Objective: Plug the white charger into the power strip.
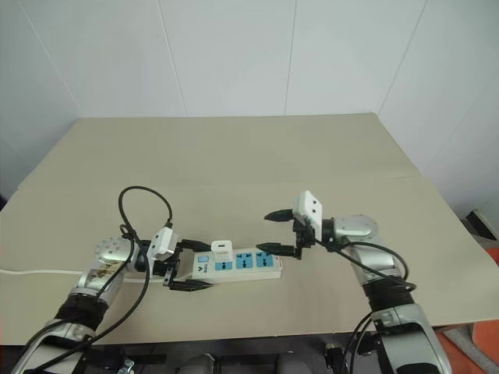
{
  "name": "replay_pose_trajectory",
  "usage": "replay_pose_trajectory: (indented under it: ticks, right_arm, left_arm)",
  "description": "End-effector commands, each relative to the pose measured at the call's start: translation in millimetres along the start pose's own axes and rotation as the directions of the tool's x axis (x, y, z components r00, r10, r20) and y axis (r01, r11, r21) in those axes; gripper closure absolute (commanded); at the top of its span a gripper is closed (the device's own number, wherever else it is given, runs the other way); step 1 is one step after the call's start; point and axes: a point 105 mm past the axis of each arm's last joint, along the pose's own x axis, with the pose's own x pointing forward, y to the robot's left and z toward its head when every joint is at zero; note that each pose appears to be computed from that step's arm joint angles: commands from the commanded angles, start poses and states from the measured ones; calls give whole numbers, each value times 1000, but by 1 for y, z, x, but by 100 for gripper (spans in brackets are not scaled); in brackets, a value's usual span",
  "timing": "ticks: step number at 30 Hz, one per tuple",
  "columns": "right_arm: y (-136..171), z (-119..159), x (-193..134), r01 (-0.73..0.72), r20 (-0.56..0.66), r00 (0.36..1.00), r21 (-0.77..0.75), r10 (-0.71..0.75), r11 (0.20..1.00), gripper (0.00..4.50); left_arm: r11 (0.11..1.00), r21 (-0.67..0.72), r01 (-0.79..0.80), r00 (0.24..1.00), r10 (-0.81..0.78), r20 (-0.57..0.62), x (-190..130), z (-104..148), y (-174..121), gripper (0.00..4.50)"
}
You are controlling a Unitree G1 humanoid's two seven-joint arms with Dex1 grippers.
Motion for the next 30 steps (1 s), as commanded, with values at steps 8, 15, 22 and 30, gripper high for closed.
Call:
replay_pose_trajectory:
  ticks: [8,15,22,30]
  right_arm:
    - [-14,22,-81,144,-59,987,-58,-147,988,0]
    - [-2,18,-118,190,-125,973,-51,-195,981,0]
    - [4,13,-130,207,-167,962,-58,-214,977,0]
    - [6,9,-133,211,-196,955,-75,-222,975,0]
  left_arm:
    - [979,93,-184,982,188,-34,-89,63,9,4]
    - [952,52,-302,950,305,-63,-114,58,1,4]
    - [942,13,-335,940,336,-61,-114,52,-10,4]
    - [938,5,-347,936,347,-57,-111,53,-10,4]
